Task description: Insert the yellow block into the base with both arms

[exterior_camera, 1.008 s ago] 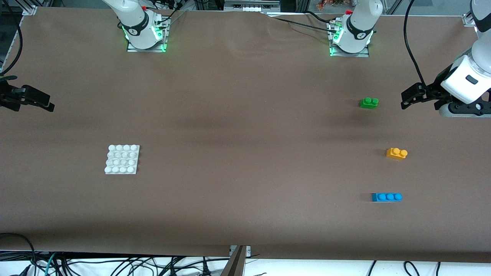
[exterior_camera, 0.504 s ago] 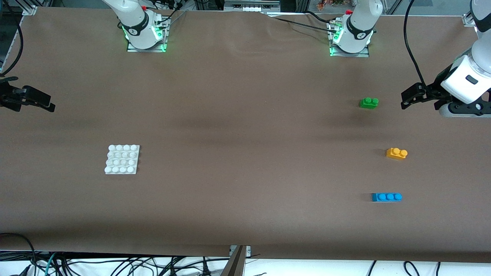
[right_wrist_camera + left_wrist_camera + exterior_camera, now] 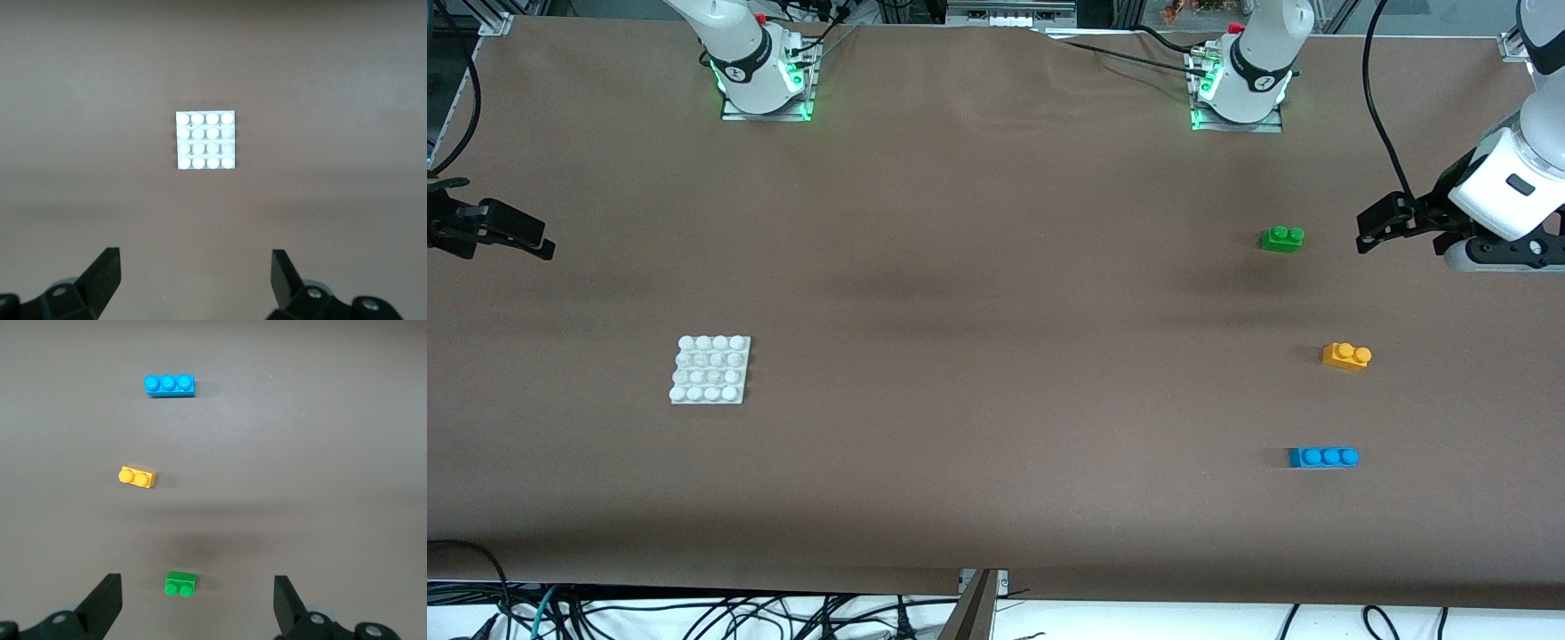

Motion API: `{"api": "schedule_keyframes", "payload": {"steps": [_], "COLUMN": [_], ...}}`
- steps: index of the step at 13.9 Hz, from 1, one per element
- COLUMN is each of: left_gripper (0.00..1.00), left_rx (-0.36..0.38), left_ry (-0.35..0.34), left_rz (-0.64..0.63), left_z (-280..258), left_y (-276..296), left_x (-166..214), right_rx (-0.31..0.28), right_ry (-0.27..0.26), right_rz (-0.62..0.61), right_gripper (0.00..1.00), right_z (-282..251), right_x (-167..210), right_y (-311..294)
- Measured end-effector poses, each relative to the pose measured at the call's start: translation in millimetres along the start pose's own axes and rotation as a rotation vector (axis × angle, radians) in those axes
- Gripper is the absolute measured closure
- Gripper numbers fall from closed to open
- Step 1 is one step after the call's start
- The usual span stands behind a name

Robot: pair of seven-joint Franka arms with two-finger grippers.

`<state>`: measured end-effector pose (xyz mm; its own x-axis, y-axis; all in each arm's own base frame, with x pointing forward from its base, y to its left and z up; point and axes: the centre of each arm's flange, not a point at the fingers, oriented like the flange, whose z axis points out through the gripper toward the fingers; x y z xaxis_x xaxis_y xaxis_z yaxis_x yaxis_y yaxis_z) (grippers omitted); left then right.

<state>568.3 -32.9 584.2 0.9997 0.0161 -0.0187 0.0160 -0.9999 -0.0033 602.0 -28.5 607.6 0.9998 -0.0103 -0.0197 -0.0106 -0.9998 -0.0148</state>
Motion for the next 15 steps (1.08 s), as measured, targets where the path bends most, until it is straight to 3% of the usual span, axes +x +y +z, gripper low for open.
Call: {"api": "schedule_keyframes", "payload": {"steps": [15], "left_gripper": [0.0], "left_rx": [0.0], "left_ry": [0.0], "left_rz": [0.0], "left_z": [0.0], "left_y": [0.0], "left_x": [0.0], "right_rx": [0.0], "right_ry": [-0.005], "right_rz": [0.001], "right_gripper": [0.0], "right_z": [3.3], "right_x": [1.5], "right_y": [0.3]}}
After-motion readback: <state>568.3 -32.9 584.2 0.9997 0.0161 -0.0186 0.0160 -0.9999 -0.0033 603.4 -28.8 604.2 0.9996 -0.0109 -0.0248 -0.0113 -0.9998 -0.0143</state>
